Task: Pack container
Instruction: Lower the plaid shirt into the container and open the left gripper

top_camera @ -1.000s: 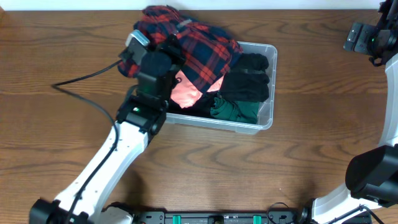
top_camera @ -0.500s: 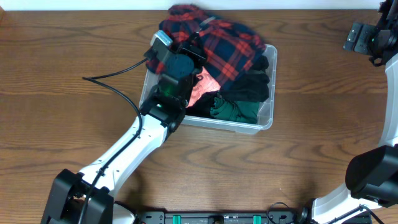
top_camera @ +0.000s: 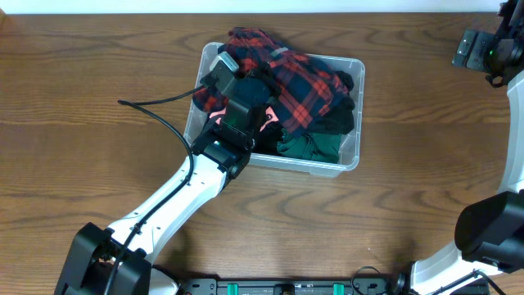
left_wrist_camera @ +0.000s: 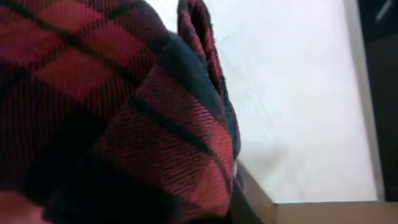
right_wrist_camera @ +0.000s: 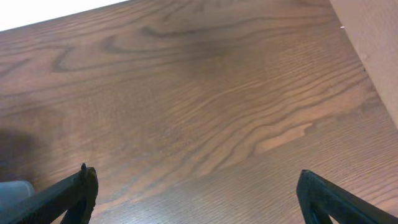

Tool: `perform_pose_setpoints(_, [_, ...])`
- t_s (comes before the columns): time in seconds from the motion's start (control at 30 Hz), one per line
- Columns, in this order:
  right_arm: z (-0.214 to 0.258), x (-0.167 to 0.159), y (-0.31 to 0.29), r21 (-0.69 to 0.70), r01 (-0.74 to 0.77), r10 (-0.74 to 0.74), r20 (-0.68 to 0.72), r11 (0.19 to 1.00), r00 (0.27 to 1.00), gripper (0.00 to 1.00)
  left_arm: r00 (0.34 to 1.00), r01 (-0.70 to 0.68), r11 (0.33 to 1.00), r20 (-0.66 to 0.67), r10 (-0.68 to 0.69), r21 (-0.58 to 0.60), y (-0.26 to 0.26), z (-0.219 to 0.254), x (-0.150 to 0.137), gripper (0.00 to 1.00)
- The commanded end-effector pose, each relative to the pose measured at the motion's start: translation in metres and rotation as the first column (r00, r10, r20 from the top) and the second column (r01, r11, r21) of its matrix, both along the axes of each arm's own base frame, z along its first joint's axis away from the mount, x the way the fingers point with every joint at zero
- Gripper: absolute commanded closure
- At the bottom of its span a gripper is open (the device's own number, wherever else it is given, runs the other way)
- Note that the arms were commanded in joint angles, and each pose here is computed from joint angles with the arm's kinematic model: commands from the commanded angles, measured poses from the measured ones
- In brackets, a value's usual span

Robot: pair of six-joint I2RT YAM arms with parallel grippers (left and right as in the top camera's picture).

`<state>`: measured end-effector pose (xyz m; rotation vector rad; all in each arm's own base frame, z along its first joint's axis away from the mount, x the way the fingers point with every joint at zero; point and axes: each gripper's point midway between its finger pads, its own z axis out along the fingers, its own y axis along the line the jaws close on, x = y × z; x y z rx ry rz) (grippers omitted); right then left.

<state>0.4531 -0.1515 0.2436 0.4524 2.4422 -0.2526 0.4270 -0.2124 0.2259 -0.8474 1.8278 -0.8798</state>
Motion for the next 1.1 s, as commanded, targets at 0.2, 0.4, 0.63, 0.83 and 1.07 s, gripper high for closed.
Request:
perform_pose_setpoints(0.2, [-0.007, -0.001, -0.002, 0.013, 0.015, -0.015, -0.012, 1.000, 1.000, 0.01, 0.999, -0.021, 0.999, -0.033, 0.023, 0.047, 0.009, 0.002, -0.004, 0.84])
perform_pose_setpoints(0.4, [-0.007, -0.001, -0.002, 0.013, 0.015, -0.015, -0.012, 1.000, 1.000, 0.01, 0.993, 0.034, 0.997, -0.117, -0.025, 0.074, 0.005, -0.017, -0.014, 0.29])
perform_pose_setpoints(0.63, [-0.007, -0.001, -0.002, 0.013, 0.015, -0.015, -0.012, 1.000, 1.000, 0.01, 0.952, 0.190, 0.972, -0.267, -0.148, 0.139, -0.004, -0.050, -0.039, 0.16])
perform_pose_setpoints(0.83, [-0.007, -0.001, -0.002, 0.012, 0.015, -0.015, -0.012, 1.000, 1.000, 0.01, 0.915, 0.261, 0.945, -0.362, -0.177, 0.198, 0.006, -0.060, -0.064, 0.16])
perform_pose_setpoints(1.07, [-0.007, -0.001, -0.002, 0.013, 0.015, -0.015, -0.012, 1.000, 1.000, 0.01, 0.930, 0.288, 0.934, -0.293, -0.221, 0.212, 0.013, -0.017, -0.087, 0.16])
